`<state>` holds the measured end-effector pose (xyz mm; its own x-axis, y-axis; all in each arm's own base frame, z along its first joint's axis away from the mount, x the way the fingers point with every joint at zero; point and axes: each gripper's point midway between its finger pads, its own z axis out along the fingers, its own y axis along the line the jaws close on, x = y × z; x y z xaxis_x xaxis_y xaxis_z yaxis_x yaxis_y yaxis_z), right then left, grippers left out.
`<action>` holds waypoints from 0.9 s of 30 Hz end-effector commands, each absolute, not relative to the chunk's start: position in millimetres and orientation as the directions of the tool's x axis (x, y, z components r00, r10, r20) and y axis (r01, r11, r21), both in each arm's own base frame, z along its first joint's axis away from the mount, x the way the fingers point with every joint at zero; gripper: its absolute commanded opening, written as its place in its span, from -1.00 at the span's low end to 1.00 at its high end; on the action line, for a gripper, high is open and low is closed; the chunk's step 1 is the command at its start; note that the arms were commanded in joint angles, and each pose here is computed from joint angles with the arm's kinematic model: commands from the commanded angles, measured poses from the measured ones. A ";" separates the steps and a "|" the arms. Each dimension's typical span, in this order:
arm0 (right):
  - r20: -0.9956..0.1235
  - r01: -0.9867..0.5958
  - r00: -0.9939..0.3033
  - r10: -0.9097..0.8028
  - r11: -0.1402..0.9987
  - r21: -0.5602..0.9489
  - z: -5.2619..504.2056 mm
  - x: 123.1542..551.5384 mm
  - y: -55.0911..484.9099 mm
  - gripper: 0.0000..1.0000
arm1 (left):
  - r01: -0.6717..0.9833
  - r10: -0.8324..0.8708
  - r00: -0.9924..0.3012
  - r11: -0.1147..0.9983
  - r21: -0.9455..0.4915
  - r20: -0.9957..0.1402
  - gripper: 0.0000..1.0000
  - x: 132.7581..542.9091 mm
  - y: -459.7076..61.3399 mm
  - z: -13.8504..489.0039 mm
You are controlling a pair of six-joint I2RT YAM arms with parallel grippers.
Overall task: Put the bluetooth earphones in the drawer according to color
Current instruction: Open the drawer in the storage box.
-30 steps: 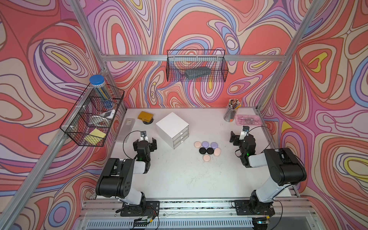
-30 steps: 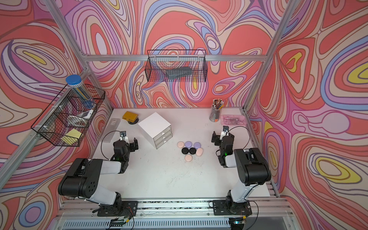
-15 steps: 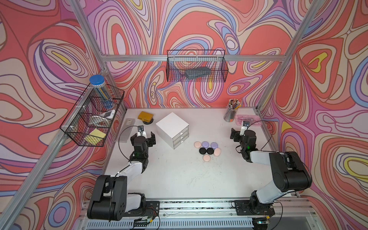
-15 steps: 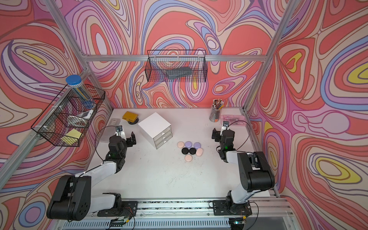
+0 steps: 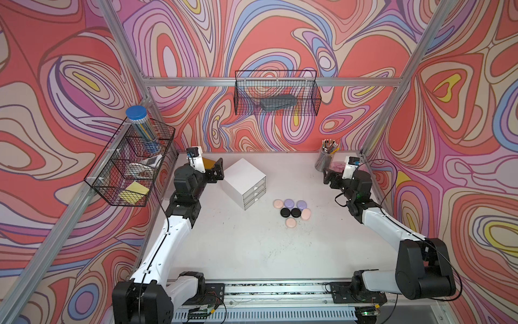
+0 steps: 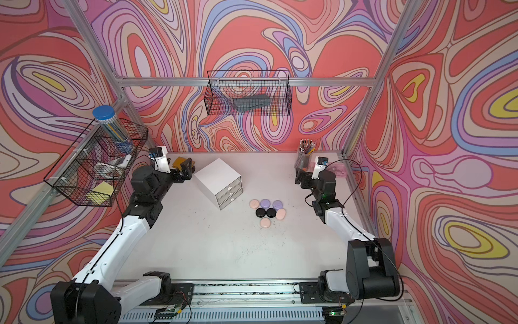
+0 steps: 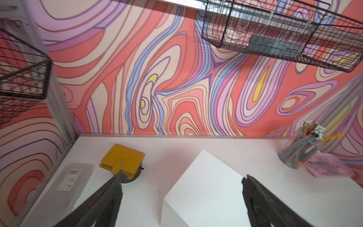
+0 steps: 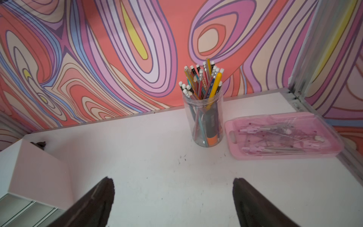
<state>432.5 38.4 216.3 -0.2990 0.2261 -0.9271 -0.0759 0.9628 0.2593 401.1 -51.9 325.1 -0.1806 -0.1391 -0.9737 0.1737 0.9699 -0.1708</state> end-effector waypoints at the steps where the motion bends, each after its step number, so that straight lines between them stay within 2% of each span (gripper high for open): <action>1: -0.874 -0.137 -0.393 0.285 0.922 0.362 202.8 420.0 64.9 0.92 | 0.243 -0.134 -0.349 0.943 -0.228 -0.927 0.96 393.9 -73.6 304.7; 8: -0.858 -0.243 -0.454 0.240 0.893 0.378 199.8 412.3 122.4 0.91 | 0.291 0.010 -0.499 0.944 -0.157 -0.866 0.93 394.2 -88.0 284.1; 11: -0.849 -0.280 -0.466 0.249 0.869 0.409 200.4 411.3 141.7 0.91 | 0.324 0.038 -0.522 0.933 -0.157 -0.852 0.89 394.5 -95.2 278.6; 15: -0.827 -0.315 -0.488 0.277 0.828 0.464 196.2 412.2 165.9 0.92 | 0.350 0.044 -0.527 0.921 -0.169 -0.849 0.85 397.3 -101.4 268.9; 18: -0.821 -0.350 -0.503 0.272 0.804 0.481 193.5 413.4 186.8 0.92 | 0.353 0.044 -0.560 0.916 -0.190 -0.827 0.75 400.8 -105.6 253.7; 21: -0.801 -0.376 -0.534 0.273 0.771 0.513 190.2 415.1 207.7 0.92 | 0.340 0.028 -0.578 0.917 -0.210 -0.815 0.76 403.6 -109.8 240.3; 27: -0.726 -0.390 -0.592 0.351 0.663 0.639 180.8 420.9 239.8 0.93 | 0.367 0.028 -0.613 0.895 -0.253 -0.790 0.69 405.5 -125.0 226.2</action>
<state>416.0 224.0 172.6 -0.5796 0.2860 -0.7631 -0.3722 0.7401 0.5601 404.7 -116.0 227.5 -0.6076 0.0376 -0.7934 0.3459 0.9117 -0.2217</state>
